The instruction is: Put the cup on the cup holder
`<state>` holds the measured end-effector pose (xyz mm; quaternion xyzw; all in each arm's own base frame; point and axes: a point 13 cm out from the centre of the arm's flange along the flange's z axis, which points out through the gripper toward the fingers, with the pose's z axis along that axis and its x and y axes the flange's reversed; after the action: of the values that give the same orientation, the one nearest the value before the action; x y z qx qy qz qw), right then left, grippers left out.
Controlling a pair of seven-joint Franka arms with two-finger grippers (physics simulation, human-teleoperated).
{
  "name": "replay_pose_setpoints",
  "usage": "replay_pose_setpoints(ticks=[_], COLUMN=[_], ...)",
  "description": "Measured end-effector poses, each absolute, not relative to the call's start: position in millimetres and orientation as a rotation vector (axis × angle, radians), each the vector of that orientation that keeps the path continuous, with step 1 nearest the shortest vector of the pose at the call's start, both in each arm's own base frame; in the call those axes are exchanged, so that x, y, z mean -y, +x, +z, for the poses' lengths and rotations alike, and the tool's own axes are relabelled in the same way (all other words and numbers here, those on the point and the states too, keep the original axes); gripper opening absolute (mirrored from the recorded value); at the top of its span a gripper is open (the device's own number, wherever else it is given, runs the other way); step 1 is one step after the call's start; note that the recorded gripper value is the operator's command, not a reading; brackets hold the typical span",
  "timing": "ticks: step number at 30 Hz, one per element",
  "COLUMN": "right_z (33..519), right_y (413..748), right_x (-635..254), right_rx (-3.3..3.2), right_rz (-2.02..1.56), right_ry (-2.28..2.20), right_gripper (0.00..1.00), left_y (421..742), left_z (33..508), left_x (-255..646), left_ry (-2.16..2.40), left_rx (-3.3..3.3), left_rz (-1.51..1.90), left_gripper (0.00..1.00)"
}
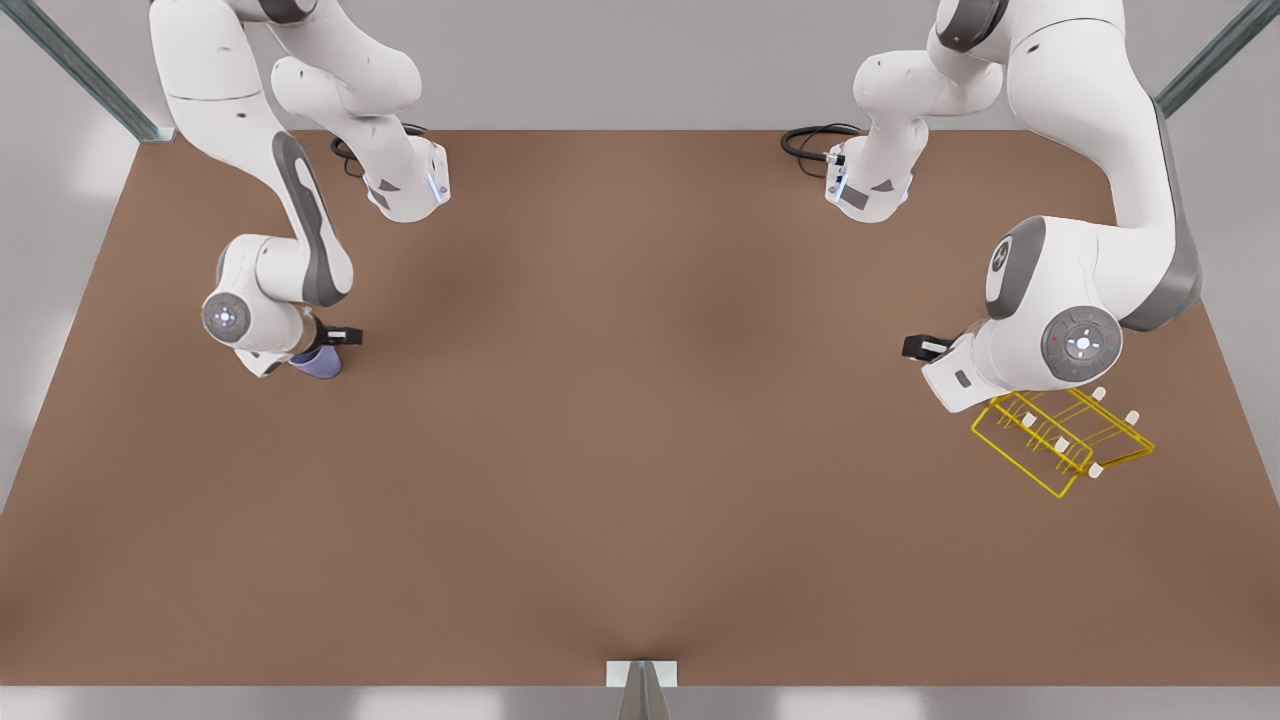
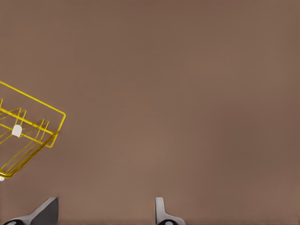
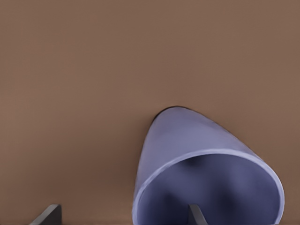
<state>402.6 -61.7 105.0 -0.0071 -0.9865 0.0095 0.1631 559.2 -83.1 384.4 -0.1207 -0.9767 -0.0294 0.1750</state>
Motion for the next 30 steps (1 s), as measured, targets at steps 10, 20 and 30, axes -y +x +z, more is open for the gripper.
replay_pose_setpoints(ticks=[10,20,30], right_z=[94,98,106], right_y=[406,423,444], right_x=[65,70,70], right_rx=[2.811,2.826,2.826], right_rz=[0.036,0.037,0.039], right_ry=[-0.017,0.013,0.063], right_gripper=[0.82,0.3,0.21], left_y=[556,556,553], left_z=[385,384,387], left_x=[91,93,96], left_ry=[-0.359,-0.363,-0.37], left_rx=[2.762,2.758,2.753], left_rz=[-0.086,-0.088,-0.088], left_gripper=[1.0,1.0,1.0])
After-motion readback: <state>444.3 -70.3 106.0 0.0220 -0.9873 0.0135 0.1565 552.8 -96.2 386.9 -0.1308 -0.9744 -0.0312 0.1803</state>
